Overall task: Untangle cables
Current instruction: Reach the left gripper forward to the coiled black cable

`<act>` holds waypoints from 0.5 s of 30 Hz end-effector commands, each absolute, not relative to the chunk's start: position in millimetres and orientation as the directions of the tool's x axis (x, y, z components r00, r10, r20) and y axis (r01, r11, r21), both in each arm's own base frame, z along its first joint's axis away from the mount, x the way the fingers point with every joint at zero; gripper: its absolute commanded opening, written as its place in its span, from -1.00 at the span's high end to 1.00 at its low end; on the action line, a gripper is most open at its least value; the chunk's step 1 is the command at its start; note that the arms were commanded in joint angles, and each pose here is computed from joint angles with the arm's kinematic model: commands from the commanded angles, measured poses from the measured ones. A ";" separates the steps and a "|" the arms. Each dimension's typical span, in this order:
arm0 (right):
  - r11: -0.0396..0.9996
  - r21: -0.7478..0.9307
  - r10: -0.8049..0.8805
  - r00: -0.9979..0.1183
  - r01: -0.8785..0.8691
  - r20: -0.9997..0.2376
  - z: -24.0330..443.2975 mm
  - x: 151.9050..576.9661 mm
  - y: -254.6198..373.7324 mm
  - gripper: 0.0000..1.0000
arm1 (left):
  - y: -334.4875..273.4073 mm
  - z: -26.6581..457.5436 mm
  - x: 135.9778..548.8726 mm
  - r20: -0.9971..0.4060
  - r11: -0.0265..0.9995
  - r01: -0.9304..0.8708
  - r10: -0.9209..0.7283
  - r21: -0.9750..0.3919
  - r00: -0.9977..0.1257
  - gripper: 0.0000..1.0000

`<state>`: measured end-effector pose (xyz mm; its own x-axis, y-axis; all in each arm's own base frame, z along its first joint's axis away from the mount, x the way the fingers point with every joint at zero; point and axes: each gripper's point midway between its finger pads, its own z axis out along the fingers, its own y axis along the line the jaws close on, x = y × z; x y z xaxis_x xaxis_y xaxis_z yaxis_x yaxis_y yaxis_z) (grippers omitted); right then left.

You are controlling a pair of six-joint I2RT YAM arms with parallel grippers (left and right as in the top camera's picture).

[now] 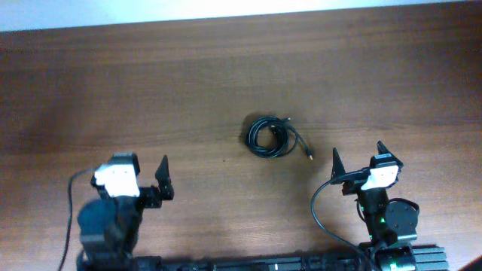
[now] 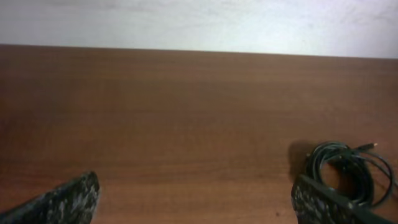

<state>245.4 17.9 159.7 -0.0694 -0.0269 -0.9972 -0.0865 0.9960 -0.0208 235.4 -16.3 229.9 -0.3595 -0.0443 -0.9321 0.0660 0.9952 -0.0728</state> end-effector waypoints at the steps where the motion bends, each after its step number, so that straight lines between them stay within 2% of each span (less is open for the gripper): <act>1: 0.996 -0.020 -0.026 -0.071 -0.086 -0.997 157.0 245.4 18.5 -0.99 | -40.3 241.0 255.2 -0.898 0.973 0.180 -0.050 -0.142 -0.436 -0.97; 3: 0.996 -0.020 -0.026 -0.071 -0.086 -0.997 157.0 245.4 18.5 -1.00 | -63.8 235.6 257.9 -0.872 0.932 0.291 -0.047 -0.213 -0.487 -0.97; 5: 0.996 -0.020 -0.026 -0.071 -0.086 -0.997 157.0 245.4 18.5 -0.99 | -72.6 224.3 260.5 -0.843 0.912 0.323 -0.045 -0.254 -0.536 -0.98; 12: 0.996 -0.020 -0.026 -0.071 -0.086 -0.997 157.0 245.4 18.5 -0.99 | -79.7 195.6 265.8 -0.765 0.893 0.319 -0.042 -0.317 -0.642 -0.97; 15: 0.996 -0.020 -0.026 -0.071 -0.086 -0.997 157.0 245.4 18.4 -0.99 | -79.0 185.9 269.5 -0.717 0.891 0.258 -0.102 -0.374 -0.689 -0.98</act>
<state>245.4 17.9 159.9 -0.0679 -0.0261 -0.9974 -0.0868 0.9960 -0.0201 265.2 -75.8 180.3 -0.6745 -0.0532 -0.7364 0.2825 0.9029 -0.3240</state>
